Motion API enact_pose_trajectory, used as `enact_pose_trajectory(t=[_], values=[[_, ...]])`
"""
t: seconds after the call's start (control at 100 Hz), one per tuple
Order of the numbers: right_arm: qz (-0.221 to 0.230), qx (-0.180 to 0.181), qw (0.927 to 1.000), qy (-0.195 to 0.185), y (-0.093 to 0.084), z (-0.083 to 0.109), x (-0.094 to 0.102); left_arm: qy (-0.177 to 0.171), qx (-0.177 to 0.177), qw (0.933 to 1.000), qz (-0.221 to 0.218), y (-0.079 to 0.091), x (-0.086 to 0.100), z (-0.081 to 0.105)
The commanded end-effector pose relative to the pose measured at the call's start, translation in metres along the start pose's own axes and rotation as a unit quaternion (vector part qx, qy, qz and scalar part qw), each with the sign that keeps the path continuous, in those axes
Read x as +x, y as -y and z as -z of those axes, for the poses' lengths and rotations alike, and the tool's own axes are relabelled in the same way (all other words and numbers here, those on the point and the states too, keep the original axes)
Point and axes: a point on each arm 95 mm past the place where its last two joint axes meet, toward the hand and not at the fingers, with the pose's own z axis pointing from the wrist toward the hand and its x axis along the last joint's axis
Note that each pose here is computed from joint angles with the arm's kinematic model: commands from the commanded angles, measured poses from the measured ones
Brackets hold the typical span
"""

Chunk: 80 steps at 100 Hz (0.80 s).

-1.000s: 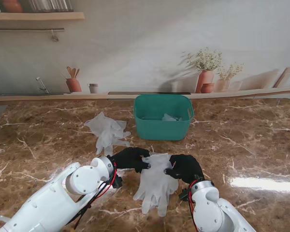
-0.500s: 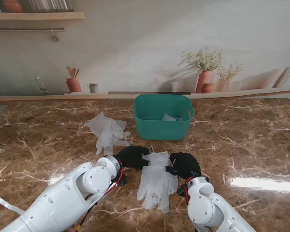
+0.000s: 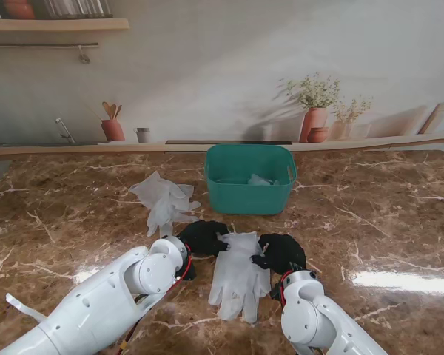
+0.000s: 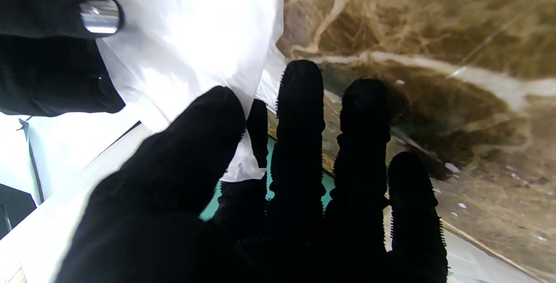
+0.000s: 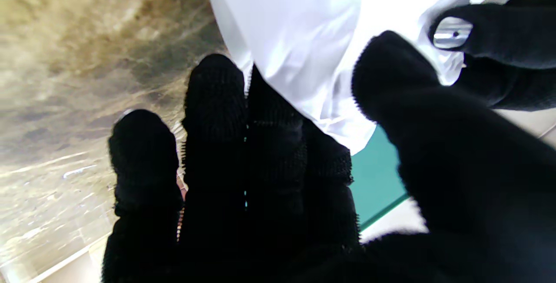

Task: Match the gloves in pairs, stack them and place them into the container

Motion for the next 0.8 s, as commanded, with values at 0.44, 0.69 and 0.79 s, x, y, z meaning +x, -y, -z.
enact_pose_trajectory(t=[0.44, 0.69, 0.79], values=[[0.096, -0.010, 0.9949, 0.027, -0.013, 0.013, -0.010, 0.011, 0.009, 0.9993, -0.034, 0.005, -0.015, 0.012], [0.124, -0.035, 0.9917, -0.009, -0.034, 0.002, 0.006, -0.012, 0.043, 0.9986, -0.030, 0.020, -0.012, 0.038], [0.139, -0.025, 0.9895, -0.029, -0.041, -0.006, 0.014, -0.019, 0.053, 0.9981, -0.025, 0.025, -0.012, 0.052]])
